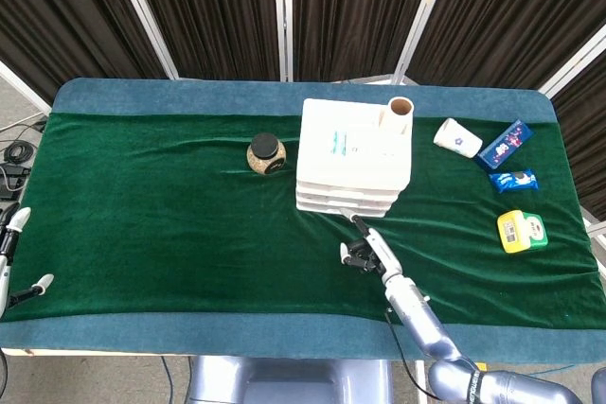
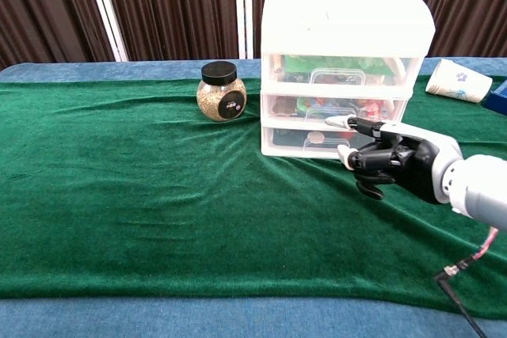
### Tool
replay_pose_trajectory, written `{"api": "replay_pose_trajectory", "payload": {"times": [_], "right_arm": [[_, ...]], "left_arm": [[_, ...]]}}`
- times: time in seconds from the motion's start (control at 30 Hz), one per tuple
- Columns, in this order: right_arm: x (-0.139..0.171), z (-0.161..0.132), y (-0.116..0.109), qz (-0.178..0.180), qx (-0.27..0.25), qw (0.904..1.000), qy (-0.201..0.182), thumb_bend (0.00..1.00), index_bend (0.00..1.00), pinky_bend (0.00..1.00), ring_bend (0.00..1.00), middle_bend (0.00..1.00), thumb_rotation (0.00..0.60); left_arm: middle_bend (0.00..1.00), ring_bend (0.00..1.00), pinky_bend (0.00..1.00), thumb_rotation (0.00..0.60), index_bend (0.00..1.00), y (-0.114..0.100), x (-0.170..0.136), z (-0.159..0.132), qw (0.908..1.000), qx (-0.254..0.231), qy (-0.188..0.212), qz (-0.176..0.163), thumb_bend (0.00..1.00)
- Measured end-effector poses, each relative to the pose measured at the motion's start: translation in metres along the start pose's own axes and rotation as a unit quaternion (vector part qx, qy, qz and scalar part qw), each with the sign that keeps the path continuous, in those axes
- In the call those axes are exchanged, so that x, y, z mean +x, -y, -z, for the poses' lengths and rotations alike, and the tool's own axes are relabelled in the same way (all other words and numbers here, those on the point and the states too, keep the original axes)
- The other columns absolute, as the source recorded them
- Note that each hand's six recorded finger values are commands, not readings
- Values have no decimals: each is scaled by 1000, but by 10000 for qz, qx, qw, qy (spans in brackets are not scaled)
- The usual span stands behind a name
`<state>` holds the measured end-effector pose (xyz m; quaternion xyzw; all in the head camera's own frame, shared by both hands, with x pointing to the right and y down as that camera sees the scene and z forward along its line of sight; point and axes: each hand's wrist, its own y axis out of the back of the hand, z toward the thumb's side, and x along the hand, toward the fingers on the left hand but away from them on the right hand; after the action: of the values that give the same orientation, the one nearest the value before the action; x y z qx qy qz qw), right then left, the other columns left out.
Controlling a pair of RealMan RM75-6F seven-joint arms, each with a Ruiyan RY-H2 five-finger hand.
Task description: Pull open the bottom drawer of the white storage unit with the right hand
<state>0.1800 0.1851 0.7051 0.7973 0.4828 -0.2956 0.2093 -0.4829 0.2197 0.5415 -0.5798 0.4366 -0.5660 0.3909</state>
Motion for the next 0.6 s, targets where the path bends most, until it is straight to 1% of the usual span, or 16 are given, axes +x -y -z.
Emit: {"api": "replay_pose_trajectory", "payload": {"times": [0.13,0.37,0.6], "right_arm": [[-9,-1,1,32,-252,9997,-31,569,86,844,976,925,600],[-15,-1,-2,156,-355,9992,-115,574,86,844,976,925,600],[-16,2,-3,184,-428,9989,-103,579,86,844,975,925,600]], "left_arm": [[0,0,0,600,0,-1,1,2,10000,-17,-19,-13,79],[0,0,0,600,0,-2,1,3,10000,-43,-36,-24,78],[0,0,0,600,0,-2,1,1,10000,-39,-1,-26,78]]}}
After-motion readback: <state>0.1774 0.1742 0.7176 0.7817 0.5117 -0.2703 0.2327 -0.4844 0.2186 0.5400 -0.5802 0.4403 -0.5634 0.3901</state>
